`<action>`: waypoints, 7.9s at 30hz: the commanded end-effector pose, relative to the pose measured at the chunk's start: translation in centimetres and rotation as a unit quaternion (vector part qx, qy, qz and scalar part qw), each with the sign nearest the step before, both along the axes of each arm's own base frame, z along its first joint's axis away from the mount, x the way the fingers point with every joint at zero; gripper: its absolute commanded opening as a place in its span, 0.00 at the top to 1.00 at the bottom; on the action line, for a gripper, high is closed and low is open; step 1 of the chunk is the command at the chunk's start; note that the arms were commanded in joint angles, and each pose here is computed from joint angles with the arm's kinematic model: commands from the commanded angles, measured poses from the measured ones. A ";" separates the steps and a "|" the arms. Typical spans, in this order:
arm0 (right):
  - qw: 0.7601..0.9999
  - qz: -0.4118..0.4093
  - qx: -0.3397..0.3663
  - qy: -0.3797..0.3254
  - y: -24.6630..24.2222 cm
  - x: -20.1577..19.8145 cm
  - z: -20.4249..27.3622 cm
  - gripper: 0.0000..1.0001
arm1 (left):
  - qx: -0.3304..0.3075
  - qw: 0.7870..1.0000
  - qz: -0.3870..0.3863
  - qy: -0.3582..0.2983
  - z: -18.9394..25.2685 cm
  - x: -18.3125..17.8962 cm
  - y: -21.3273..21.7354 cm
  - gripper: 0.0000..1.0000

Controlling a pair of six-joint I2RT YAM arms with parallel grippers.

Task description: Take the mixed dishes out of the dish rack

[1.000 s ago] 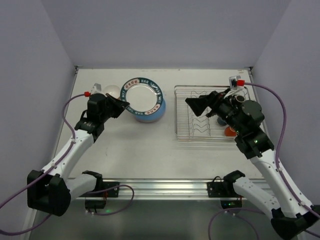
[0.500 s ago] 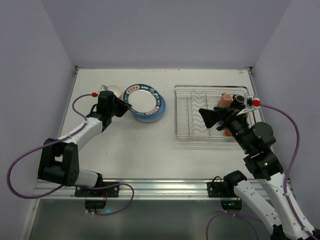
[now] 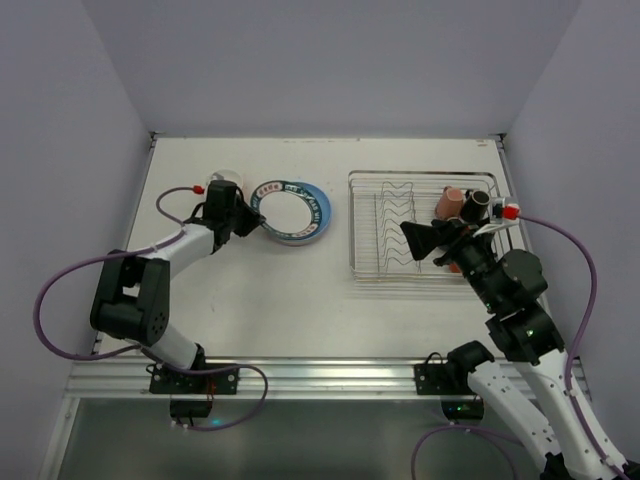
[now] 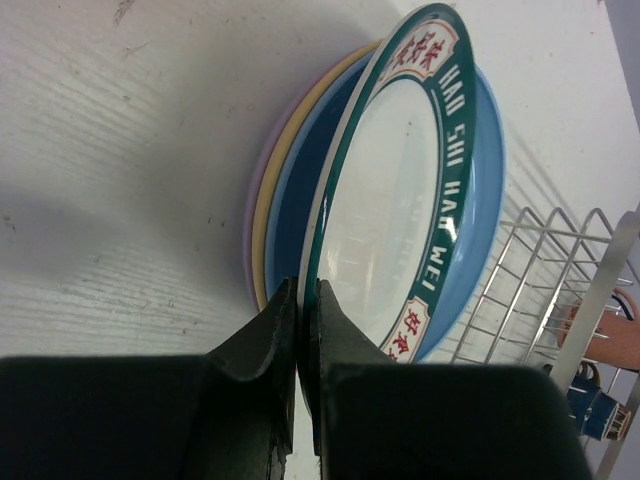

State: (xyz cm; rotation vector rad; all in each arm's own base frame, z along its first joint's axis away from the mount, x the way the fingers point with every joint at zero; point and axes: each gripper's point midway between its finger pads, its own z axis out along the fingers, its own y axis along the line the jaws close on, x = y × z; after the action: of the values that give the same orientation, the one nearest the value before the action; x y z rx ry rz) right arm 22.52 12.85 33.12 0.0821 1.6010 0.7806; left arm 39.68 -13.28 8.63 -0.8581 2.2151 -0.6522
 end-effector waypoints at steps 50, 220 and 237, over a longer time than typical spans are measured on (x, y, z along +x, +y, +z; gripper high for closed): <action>1.000 0.016 -0.010 -0.009 0.7 0.4 -0.5 0.01 | 0.149 0.984 -0.100 0.018 0.4 2.4 -4.9 0.19; 0.879 0.351 0.291 0.140 15.1 -4.2 3.0 1.00 | -0.181 0.716 -0.422 -0.525 26.1 -22.1 -18.5 1.00; 0.970 0.143 0.127 0.148 9.9 -0.3 -3.5 0.01 | 0.184 0.929 -0.209 -0.242 15.8 -12.7 -7.4 1.00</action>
State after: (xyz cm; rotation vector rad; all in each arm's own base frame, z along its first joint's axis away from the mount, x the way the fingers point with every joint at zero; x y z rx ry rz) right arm 20.99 25.76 28.97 0.1664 1.8354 1.5070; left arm 23.90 -26.20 28.79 0.1092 1.7417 -1.0069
